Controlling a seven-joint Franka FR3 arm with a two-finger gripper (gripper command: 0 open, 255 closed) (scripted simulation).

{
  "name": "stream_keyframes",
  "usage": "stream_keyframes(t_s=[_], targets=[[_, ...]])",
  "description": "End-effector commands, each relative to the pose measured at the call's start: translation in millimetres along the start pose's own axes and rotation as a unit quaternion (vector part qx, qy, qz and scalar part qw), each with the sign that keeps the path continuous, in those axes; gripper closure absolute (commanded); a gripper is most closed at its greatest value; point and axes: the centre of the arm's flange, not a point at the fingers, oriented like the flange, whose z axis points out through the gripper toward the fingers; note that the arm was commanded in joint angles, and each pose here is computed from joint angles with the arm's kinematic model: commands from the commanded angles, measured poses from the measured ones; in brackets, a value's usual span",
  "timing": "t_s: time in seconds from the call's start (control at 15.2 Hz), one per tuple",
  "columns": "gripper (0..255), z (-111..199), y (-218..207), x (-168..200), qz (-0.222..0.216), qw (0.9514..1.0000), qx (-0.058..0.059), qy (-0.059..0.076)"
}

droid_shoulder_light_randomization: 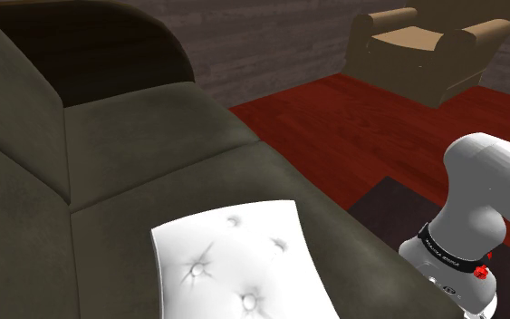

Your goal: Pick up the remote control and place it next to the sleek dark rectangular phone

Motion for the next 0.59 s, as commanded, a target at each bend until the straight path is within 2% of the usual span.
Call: stream_keyframes(t_s=[0.0,0.53], targets=[[255,9.6,0.6,0.0,0.000,1.0000,0.000,0.000],[255,12.4,0.5,0.1,0.000,1.0000,0.000,0.000]])
